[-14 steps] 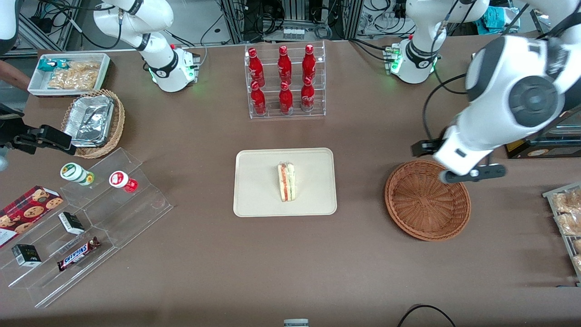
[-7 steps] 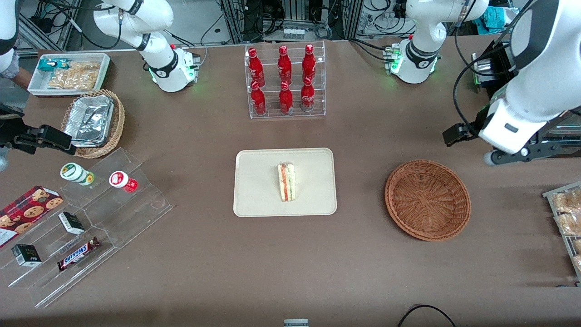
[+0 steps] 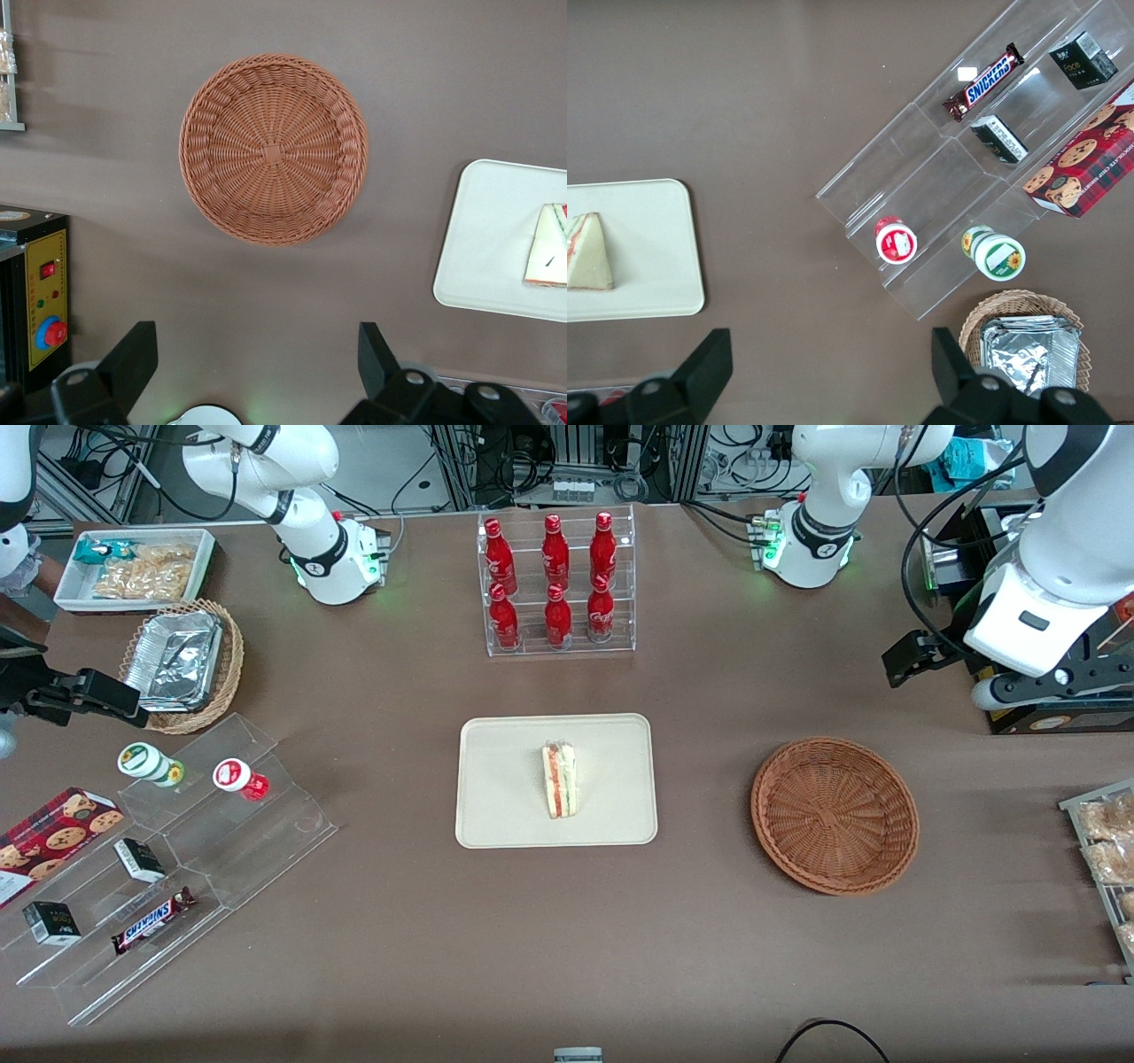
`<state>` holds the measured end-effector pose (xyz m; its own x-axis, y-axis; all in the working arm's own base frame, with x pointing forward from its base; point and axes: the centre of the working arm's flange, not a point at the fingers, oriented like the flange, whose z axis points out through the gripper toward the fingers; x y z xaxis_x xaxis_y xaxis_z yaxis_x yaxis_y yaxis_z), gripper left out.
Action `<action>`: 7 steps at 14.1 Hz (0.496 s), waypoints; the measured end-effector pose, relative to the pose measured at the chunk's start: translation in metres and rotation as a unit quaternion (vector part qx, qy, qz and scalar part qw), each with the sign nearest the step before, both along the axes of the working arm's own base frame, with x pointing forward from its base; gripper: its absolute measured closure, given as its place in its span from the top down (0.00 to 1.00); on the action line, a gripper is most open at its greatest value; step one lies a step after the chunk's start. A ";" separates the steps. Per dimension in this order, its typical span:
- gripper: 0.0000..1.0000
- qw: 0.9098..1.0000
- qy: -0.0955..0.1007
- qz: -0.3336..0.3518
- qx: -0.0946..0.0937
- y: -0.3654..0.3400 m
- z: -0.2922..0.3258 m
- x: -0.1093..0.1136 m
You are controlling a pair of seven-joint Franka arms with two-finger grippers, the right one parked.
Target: Place sandwich from basket to tray
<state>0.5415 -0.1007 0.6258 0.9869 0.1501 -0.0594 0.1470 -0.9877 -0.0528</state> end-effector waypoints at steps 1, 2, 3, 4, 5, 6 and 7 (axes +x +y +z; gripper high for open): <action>1.00 1.000 -0.001 0.001 0.000 0.001 0.001 0.000; 1.00 1.000 -0.002 0.001 0.000 0.001 0.002 0.000; 1.00 1.000 -0.004 0.001 -0.001 0.001 0.004 0.000; 1.00 1.000 -0.005 0.001 -0.001 0.001 0.005 0.000; 1.00 1.000 -0.007 0.001 -0.001 0.001 0.006 0.000; 1.00 1.000 -0.008 0.001 -0.001 0.001 0.007 0.000; 1.00 1.000 -0.008 0.002 -0.002 0.002 0.008 0.000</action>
<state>0.5416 -0.0984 0.6336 0.9871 0.1542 -0.0439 0.1522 -0.9872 -0.0470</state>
